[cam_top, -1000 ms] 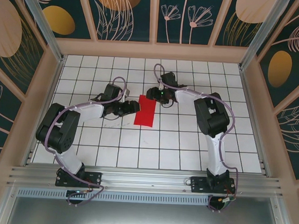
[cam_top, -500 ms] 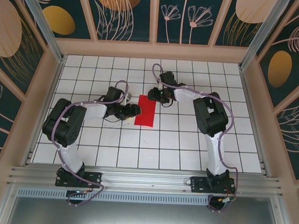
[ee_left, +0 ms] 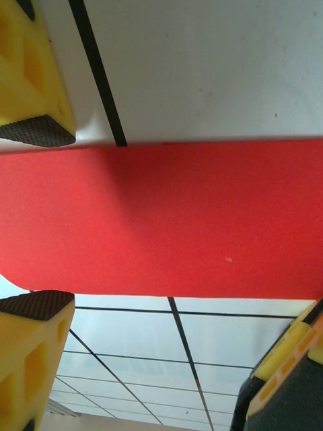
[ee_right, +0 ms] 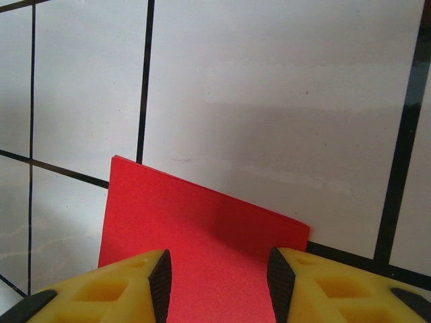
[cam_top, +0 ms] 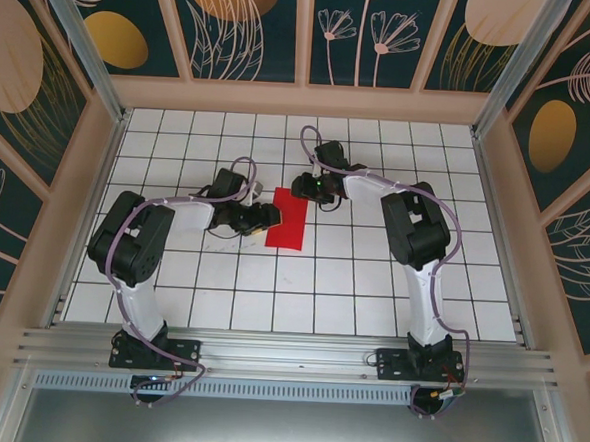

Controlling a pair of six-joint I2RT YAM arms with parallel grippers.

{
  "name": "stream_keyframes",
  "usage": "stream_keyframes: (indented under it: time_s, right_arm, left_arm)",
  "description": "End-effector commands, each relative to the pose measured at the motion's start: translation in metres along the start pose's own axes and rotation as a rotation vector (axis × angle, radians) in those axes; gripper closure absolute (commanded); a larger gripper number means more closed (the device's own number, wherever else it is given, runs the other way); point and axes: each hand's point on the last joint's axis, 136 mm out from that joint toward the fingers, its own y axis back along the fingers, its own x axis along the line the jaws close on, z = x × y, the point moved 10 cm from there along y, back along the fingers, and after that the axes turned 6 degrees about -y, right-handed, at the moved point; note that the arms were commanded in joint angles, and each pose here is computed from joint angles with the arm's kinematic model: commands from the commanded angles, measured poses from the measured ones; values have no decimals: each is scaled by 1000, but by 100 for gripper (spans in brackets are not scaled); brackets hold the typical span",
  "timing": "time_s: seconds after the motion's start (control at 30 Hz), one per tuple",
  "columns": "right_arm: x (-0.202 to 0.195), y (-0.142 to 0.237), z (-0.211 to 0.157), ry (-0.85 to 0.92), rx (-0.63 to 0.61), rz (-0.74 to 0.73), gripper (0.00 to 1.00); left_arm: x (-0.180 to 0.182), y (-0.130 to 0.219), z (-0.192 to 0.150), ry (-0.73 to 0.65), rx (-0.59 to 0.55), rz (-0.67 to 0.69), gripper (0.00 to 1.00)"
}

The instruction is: Fold a paper plane with a square sheet of paper (fold left side to right side)

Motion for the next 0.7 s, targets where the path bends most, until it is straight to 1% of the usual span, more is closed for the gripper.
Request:
stream_keyframes:
  time_s: [0.0,0.23,0.37,0.5,0.67]
  right_arm:
    - [-20,-19,-19,-21,82,-80,55]
    - [-21,-20,-19,-21,84,-78,55]
    - [-20,-20,-20,-19,83,-74,55]
    - [-19,-18,-20,-17,78,-72,55]
    - [-18,-16,-19,-13,65,-68,54]
  left_arm:
    - [-5,-12,-3,-9,33,-16,39]
    - [-12,-8,1,-11,-4,-8,41]
    - [-17,-4,2,-9,-17,-31,42]
    - [-19,-3,2,-1,-34,-44,44]
    - [-21,-1,2,8,-51,-48,50]
